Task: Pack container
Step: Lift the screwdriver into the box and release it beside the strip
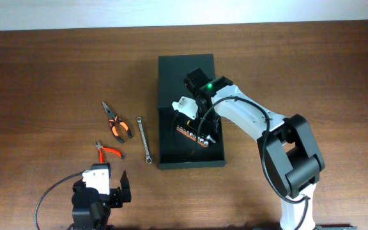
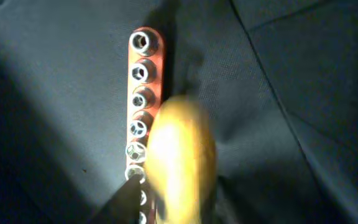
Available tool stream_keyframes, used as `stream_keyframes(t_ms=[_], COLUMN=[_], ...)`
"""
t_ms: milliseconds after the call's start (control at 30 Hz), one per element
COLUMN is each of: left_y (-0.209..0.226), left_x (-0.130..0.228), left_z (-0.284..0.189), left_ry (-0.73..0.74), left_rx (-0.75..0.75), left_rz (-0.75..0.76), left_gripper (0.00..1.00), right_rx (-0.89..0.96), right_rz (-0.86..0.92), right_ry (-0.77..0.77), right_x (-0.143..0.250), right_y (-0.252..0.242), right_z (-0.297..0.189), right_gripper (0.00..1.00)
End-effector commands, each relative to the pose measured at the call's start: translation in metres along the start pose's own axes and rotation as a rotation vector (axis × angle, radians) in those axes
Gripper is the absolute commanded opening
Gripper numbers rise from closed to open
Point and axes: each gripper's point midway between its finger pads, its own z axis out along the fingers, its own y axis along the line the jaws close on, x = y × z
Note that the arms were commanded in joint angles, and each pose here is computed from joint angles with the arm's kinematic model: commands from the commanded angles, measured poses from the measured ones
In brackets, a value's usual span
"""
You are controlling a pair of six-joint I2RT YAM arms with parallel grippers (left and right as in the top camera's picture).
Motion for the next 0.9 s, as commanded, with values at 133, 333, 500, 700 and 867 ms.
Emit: stream_keyframes(t_ms=[133, 333, 500, 700, 867], left_y=[0.002, 0.002, 0.002, 0.002, 0.002], left_x=[0.001, 0.001, 0.001, 0.001, 0.001], left_z=[0.001, 0.001, 0.001, 0.001, 0.001], left_ry=[-0.004, -0.004, -0.004, -0.005, -0.004], left_rx=[-0.009, -0.009, -0.009, -0.009, -0.009], left_rz=[0.012, 0.012, 0.012, 0.012, 0.012], left_gripper=[0.99, 0.99, 0.99, 0.99, 0.99], right_rx=[0.010, 0.021, 0.028, 0.183, 0.297], right_rz=[-0.008, 0.047, 0.050, 0.083, 0.167], right_ry=[-0.011, -0.075, -0.231, -0.460, -0.570], right_x=[-0.004, -0.020, -0.043, -0.034, 0.014], right_y=[-0.003, -0.001, 0.013, 0.025, 0.029], right_z=[-0.001, -0.034, -0.108, -0.222, -0.291], right_gripper=[0.49, 0.88, 0.99, 0.99, 0.99])
